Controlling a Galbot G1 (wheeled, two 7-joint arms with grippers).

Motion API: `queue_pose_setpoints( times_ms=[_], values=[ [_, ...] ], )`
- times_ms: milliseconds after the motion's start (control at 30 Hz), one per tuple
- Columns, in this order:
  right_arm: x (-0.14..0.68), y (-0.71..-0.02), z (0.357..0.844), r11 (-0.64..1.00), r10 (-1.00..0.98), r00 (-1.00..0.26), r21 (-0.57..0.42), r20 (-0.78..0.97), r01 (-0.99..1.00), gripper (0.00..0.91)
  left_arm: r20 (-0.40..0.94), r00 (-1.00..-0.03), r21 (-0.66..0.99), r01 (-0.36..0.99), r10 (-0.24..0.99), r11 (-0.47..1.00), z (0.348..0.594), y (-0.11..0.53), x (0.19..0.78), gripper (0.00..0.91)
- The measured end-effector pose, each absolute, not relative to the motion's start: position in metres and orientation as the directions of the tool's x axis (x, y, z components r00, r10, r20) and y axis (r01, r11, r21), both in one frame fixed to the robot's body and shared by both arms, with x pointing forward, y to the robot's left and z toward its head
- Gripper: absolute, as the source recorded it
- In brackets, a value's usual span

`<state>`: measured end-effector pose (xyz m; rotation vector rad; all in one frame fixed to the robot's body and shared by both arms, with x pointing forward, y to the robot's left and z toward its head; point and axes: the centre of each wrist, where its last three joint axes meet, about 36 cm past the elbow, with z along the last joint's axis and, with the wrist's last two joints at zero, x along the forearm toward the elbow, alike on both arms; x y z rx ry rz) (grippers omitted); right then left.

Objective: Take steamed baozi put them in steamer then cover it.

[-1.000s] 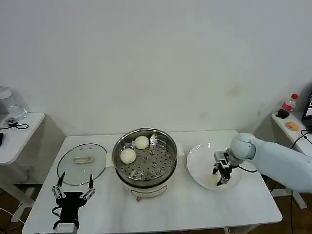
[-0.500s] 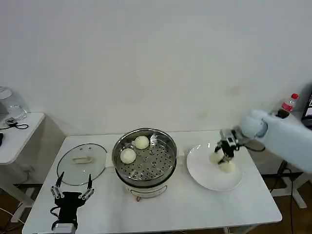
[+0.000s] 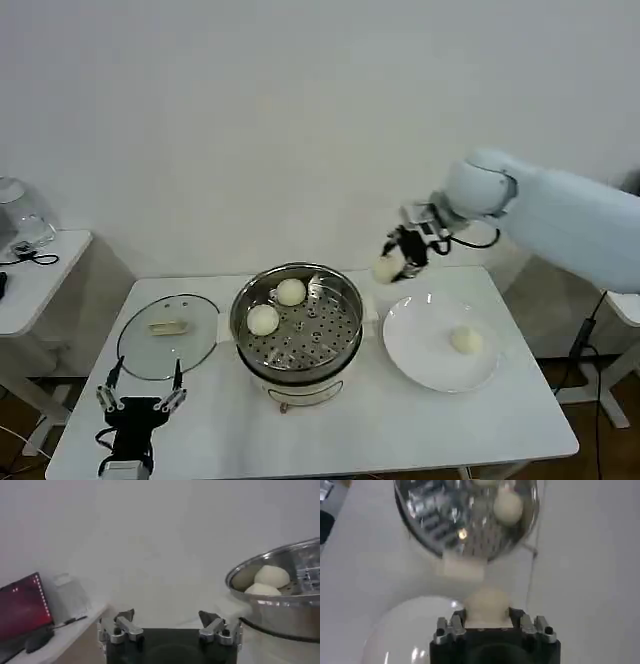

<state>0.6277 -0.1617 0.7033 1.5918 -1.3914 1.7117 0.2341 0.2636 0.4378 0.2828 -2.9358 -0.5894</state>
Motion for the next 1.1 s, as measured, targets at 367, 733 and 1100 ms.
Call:
queue_pose_setpoints(
  times_ms=[367, 733, 1100],
  values=[
    [0.623, -0.063, 0.673, -0.645, -0.31, -0.17, -0.338, 0.936, -0.686, 0.615, 0.086, -0.97, 0.394, -0.177, -0.228, 0.902, 0.443, 0.266, 0.231, 0.907],
    [0.613, -0.013, 0.626, -0.791, -0.294, -0.096, -0.298, 0.951, -0.534, 0.615, 0.078, -0.967, 0.394, -0.194, -0.243, 0.898, 0.446, 0.268, 0.229, 0.907],
    [0.602, 0.003, 0.597, -0.856, -0.274, -0.045, -0.264, 0.961, -0.445, 0.615, 0.076, -0.966, 0.394, -0.199, -0.248, 0.897, 0.445, 0.27, 0.229, 0.907]
  ],
)
